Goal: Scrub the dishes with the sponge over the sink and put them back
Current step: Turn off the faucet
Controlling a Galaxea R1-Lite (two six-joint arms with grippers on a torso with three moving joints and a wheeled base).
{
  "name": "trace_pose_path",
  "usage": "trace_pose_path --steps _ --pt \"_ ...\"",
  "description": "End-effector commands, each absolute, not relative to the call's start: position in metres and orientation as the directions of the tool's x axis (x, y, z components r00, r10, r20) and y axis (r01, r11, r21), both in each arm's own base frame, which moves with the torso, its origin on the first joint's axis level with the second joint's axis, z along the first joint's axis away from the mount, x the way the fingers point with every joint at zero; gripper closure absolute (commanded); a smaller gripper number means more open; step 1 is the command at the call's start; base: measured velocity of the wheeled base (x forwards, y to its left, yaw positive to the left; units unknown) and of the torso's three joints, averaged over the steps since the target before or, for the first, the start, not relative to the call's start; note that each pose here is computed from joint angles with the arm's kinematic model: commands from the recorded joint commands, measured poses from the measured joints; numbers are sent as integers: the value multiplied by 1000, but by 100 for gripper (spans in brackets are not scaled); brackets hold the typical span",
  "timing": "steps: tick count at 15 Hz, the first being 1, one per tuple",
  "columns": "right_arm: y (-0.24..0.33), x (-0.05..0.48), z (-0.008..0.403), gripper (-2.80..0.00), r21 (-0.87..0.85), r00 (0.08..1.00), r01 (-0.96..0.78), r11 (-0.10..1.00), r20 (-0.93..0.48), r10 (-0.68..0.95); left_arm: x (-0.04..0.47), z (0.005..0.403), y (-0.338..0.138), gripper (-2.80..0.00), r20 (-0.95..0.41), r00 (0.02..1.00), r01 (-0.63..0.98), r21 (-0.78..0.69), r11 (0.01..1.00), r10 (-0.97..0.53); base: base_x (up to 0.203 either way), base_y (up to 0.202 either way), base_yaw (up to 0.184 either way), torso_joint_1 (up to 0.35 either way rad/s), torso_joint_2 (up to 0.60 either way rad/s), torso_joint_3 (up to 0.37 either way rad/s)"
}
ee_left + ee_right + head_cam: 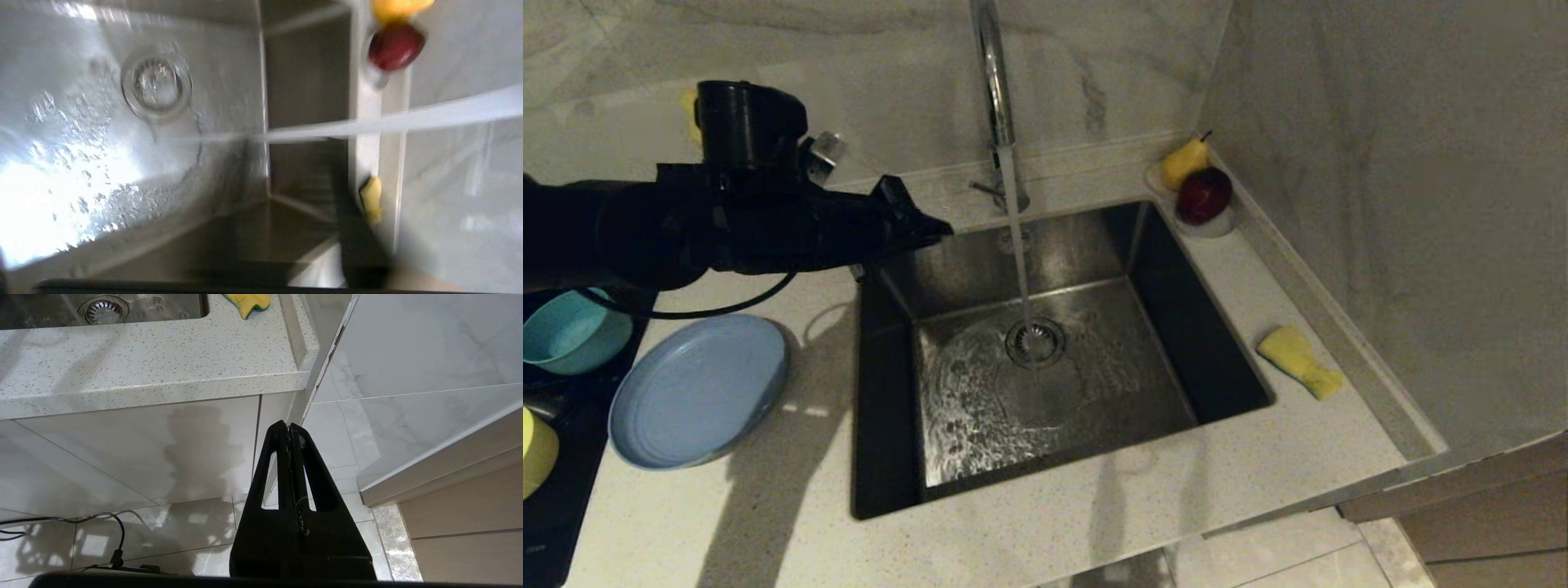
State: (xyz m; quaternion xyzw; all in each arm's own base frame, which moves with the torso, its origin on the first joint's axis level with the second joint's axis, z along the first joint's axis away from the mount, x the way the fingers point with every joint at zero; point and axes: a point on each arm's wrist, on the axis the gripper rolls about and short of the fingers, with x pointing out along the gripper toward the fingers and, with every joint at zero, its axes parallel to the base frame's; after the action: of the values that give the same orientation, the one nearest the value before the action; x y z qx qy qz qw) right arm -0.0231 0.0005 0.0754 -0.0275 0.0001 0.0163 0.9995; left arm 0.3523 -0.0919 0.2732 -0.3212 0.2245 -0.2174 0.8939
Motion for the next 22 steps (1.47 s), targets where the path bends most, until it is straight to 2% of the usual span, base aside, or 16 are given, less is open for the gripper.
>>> trace_pose_path --steps 1,6,8,13,17,22 --pt "0 -23 75 0 -56 999 -34 998 -2 34 363 255 -103 0 -299 781 230 -679 697 -548 0 0 0 0 0 0" --pt "0 -23 75 0 -56 999 -34 998 0 34 382 244 -110 0 -282 783 248 -676 694 -554 0 0 0 0 0 0" --pt "0 -23 75 0 -55 999 -34 998 -1 34 393 242 -112 0 -228 808 276 -667 692 -542 0 0 0 0 0 0" --pt "0 -23 75 0 -57 999 -34 998 -1 34 422 243 -115 0 -121 912 228 -644 730 -391 0 0 0 0 0 0" --pt "0 -23 75 0 -55 999 -34 998 -1 34 423 261 -116 0 -60 917 242 -703 668 -395 0 0 0 0 0 0" --pt "0 -23 75 0 -55 999 -34 998 0 34 429 252 -117 0 -77 916 230 -704 672 -394 0 0 0 0 0 0"
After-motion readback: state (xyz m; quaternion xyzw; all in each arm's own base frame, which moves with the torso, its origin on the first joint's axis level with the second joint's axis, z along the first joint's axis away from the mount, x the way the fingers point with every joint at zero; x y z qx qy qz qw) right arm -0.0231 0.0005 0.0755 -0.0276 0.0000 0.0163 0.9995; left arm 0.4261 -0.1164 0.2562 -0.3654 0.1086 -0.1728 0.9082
